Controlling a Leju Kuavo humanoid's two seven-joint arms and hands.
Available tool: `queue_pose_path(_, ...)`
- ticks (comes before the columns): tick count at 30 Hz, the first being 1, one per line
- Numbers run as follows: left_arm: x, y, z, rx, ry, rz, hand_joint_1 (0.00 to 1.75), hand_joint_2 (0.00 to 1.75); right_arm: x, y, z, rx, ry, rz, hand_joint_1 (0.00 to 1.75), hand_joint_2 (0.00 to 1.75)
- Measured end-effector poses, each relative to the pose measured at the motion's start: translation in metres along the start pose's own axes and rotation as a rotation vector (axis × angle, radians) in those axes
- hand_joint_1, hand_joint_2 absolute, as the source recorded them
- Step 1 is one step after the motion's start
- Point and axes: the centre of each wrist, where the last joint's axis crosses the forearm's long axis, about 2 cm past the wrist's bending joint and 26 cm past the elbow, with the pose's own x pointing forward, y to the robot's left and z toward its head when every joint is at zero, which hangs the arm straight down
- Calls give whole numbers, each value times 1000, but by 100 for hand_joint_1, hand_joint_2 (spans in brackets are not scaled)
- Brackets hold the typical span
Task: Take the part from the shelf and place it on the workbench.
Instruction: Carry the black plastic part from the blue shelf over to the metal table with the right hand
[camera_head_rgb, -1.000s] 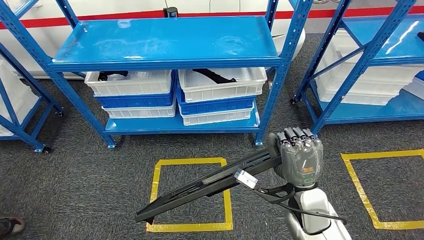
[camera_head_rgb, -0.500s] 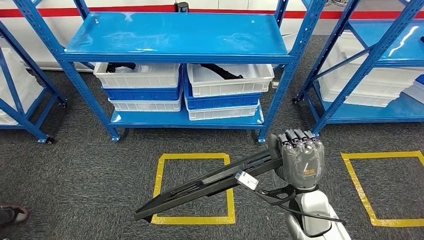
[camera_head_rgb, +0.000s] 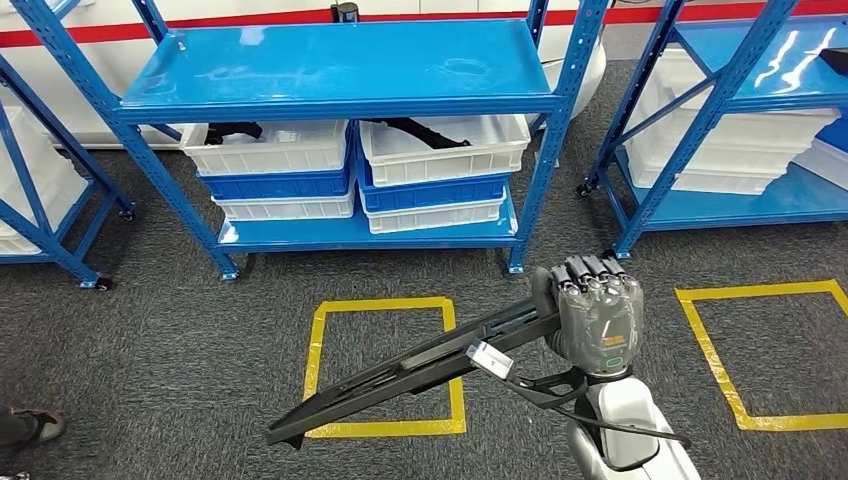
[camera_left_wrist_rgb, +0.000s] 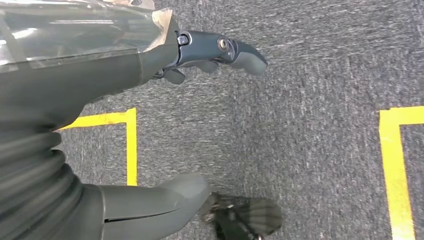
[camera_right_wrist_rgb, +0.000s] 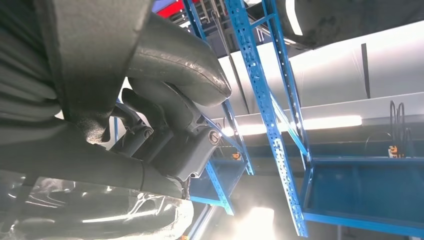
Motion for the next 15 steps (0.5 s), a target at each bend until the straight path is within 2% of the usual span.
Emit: queue_pose_path(15,1,1,0,20,-29,-21,0,175,7,-1,-2,-9,-6,-21,175,175)
